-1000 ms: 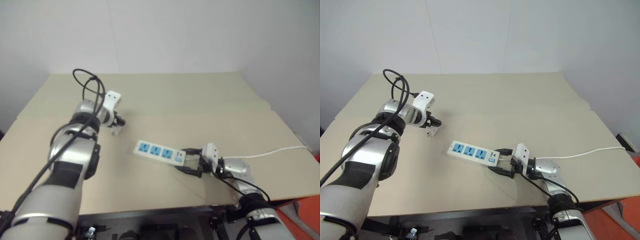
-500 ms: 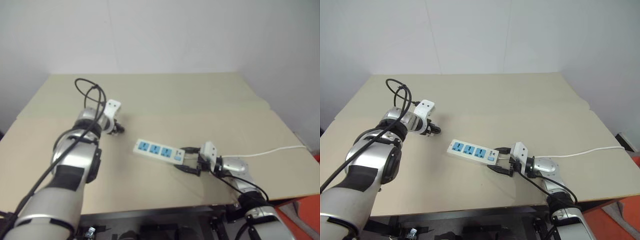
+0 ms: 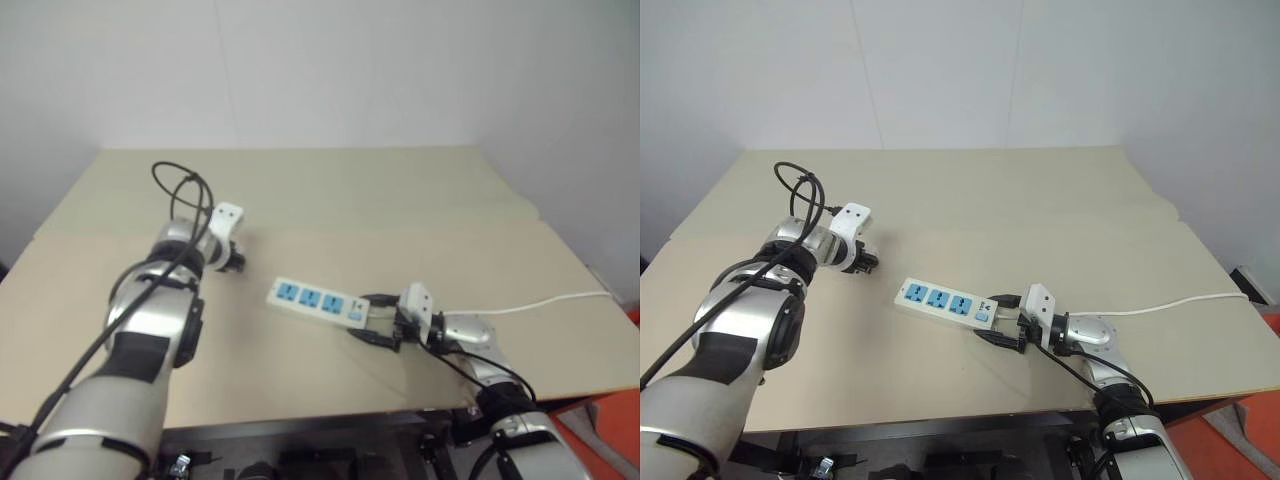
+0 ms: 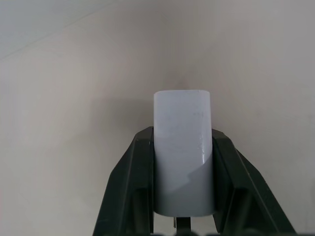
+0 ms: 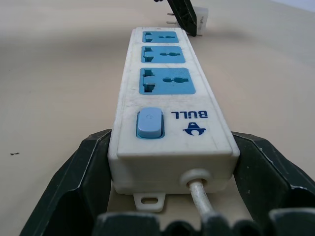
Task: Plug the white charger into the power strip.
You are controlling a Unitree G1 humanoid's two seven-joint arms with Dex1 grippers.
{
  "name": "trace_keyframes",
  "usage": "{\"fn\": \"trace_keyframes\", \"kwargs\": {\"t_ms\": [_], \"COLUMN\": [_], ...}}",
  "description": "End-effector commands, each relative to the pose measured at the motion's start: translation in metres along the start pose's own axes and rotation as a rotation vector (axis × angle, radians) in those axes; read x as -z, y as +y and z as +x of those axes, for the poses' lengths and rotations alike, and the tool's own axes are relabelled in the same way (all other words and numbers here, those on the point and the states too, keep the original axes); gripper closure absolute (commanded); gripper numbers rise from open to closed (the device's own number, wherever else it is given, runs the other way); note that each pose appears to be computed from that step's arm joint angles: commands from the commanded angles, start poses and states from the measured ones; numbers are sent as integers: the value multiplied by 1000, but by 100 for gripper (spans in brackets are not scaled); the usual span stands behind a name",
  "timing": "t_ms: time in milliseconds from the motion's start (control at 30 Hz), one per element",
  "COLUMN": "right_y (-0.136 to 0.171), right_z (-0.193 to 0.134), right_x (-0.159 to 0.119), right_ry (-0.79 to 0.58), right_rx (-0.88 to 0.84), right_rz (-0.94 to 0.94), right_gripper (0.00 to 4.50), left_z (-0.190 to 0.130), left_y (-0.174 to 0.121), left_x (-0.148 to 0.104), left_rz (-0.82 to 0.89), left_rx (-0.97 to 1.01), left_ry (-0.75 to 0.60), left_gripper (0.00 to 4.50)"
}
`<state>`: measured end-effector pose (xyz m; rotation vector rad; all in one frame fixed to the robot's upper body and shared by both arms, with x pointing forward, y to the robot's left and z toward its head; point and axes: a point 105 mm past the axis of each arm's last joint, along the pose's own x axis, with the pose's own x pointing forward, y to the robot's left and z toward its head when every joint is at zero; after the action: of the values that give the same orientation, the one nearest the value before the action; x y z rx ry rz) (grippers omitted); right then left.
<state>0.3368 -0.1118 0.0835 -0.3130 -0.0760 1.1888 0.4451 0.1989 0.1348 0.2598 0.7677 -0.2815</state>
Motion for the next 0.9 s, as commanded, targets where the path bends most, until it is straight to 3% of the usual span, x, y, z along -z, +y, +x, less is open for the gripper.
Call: {"fn": "trace_keyframes", "kwargs": {"t_ms": [33, 233, 433, 600, 900], "right_y": [3, 8, 13, 12, 12], "right_z": [-6, -9, -8, -6, -4], "right_x": [19, 24, 27, 26, 25], "right_ry": [95, 97, 95, 92, 92], "right_rx": [16, 29, 30, 21, 4], "right_rz": [35, 45, 59, 66, 65], "right_gripper": [108, 108, 108, 108, 108], "left_z": [-28, -60, -88, -88, -78], "left_y": [3, -1, -24, -41, -44], "left_x": [-34, -32, 19, 48, 67], "left_rz": [-8, -8, 10, 100, 84], "left_rx": [28, 91, 85, 93, 76], "left_ry": [-61, 31, 74, 61, 96], "left_gripper": [342, 342, 342, 342, 342]}}
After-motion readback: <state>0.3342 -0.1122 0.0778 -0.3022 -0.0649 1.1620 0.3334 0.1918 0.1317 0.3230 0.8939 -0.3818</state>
